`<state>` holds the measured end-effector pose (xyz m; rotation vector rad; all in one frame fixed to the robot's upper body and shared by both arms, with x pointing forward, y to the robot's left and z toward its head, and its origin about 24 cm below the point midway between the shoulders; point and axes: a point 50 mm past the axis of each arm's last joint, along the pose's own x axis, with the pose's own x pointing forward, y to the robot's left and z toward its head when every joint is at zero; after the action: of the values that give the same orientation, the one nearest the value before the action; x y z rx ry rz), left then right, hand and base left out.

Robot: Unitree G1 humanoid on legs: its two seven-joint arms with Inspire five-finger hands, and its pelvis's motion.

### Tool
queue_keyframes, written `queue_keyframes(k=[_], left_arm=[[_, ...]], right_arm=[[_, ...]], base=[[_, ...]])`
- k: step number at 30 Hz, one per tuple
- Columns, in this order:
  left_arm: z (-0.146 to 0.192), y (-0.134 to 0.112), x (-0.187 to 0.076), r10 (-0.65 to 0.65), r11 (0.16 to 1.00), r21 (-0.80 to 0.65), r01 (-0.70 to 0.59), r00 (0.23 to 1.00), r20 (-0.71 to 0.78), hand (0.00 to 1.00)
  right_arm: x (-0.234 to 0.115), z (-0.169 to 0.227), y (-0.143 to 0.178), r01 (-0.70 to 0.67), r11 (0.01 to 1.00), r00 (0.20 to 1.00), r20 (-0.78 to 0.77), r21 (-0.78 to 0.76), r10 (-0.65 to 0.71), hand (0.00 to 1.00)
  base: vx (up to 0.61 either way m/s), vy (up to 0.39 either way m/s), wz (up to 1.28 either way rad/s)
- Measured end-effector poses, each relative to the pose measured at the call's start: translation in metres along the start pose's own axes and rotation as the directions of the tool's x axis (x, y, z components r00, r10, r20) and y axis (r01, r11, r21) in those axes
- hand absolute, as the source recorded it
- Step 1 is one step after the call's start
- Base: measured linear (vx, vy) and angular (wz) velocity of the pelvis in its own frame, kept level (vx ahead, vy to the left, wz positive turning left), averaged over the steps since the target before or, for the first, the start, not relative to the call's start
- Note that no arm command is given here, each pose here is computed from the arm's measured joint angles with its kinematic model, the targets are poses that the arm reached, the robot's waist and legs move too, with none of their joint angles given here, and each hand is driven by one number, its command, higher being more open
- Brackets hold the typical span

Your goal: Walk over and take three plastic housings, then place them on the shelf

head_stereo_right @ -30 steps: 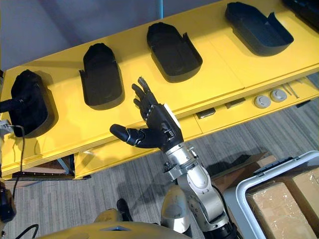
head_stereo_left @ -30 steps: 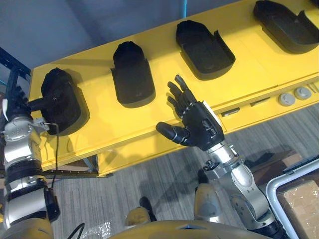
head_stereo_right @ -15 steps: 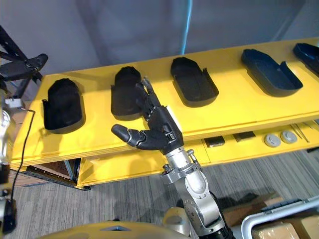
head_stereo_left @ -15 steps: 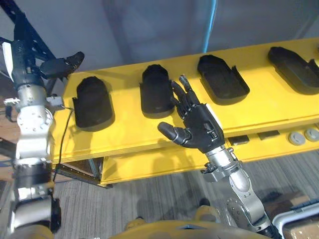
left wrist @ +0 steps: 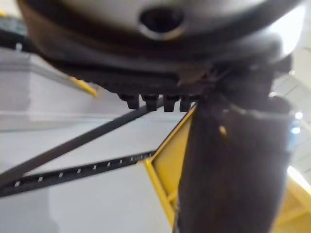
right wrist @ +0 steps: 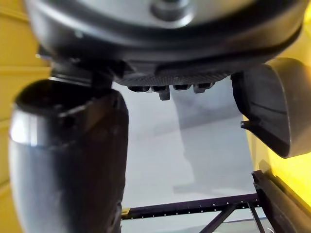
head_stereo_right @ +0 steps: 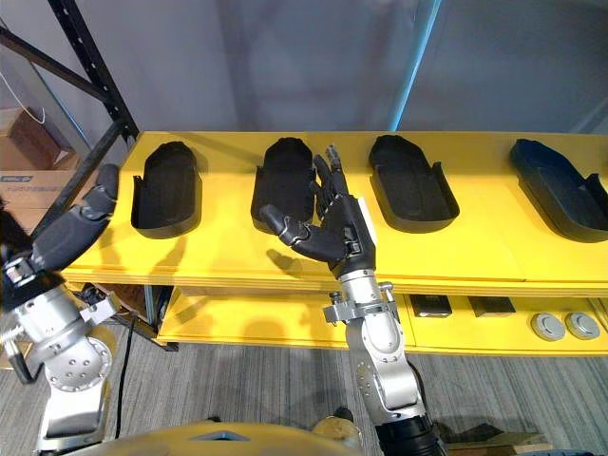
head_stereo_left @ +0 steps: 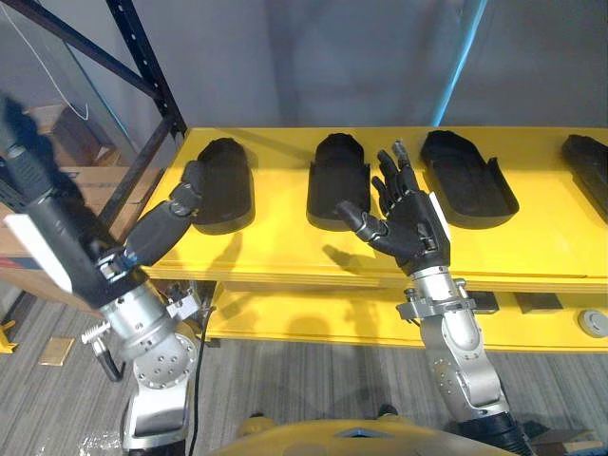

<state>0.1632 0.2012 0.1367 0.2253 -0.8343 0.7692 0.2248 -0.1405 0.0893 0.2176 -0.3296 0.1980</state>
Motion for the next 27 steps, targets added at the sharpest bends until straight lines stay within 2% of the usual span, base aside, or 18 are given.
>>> queue_keyframes(k=[3, 6, 8, 10, 13, 14, 17, 19, 20, 24, 27], left_arm=[[-0.014, 0.006, -0.015, 0.06, 0.998, 0.038, -0.056, 0.993, -0.102, 1.0], [-0.053, 0.013, -0.043, 0.085, 0.989, 0.146, -0.037, 0.937, -0.338, 1.0], [-0.079, 0.028, -0.072, 0.13, 0.965, 0.262, 0.008, 0.854, -0.504, 1.0], [-0.107, 0.061, -0.113, 0.28, 0.906, 0.421, 0.045, 0.683, -0.675, 1.0], [-0.115, 0.102, -0.15, 0.453, 0.816, 0.573, 0.076, 0.531, -0.716, 1.0], [-0.113, 0.114, -0.159, 0.481, 0.793, 0.601, 0.102, 0.501, -0.719, 1.0], [-0.109, 0.133, -0.177, 0.508, 0.768, 0.621, 0.159, 0.439, -0.741, 1.0], [-0.109, 0.138, -0.184, 0.506, 0.775, 0.607, 0.177, 0.401, -0.764, 1.0], [-0.109, 0.142, -0.191, 0.495, 0.785, 0.584, 0.206, 0.358, -0.792, 1.0], [-0.111, 0.138, -0.209, 0.402, 0.837, 0.468, 0.285, 0.261, -0.878, 1.0], [-0.115, 0.131, -0.212, 0.337, 0.881, 0.386, 0.273, 0.209, -0.918, 1.0]], right_arm=[[-0.002, -0.008, -0.001, 0.041, 0.999, 0.999, -0.028, 0.004, -0.041, 1.0], [-0.004, -0.015, 0.0, 0.062, 0.998, 0.997, -0.047, -0.005, -0.062, 1.0], [-0.003, -0.016, 0.003, 0.053, 0.998, 0.997, -0.049, -0.024, -0.054, 1.0], [0.005, -0.017, 0.004, 0.039, 0.996, 0.998, -0.039, -0.077, -0.042, 1.0], [0.021, -0.012, 0.0, 0.022, 0.989, 1.0, -0.005, -0.147, -0.023, 1.0], [0.03, -0.006, 0.0, 0.002, 0.982, 1.0, 0.026, -0.19, 0.003, 1.0], [0.059, 0.01, 0.006, -0.077, 0.959, 0.991, 0.087, -0.273, 0.105, 1.0], [0.075, 0.018, 0.014, -0.138, 0.939, 0.978, 0.107, -0.314, 0.179, 1.0], [0.085, 0.024, 0.023, -0.192, 0.918, 0.963, 0.112, -0.348, 0.244, 1.0], [0.104, 0.024, 0.048, -0.324, 0.815, 0.914, 0.062, -0.481, 0.4, 1.0], [0.11, 0.016, 0.055, -0.359, 0.745, 0.901, -0.002, -0.562, 0.434, 1.0]], base=[[0.01, -0.004, 0.16], [0.01, -0.005, 0.13], [0.02, 0.003, 0.13], [0.04, 0.006, 0.04], [0.05, 0.011, 0.15], [0.05, 0.018, 0.21], [0.02, 0.019, 0.24], [-0.02, -0.002, 0.15], [-0.04, -0.009, 0.17], [-0.04, 0.0, 0.08], [-0.02, 0.01, 0.1]])
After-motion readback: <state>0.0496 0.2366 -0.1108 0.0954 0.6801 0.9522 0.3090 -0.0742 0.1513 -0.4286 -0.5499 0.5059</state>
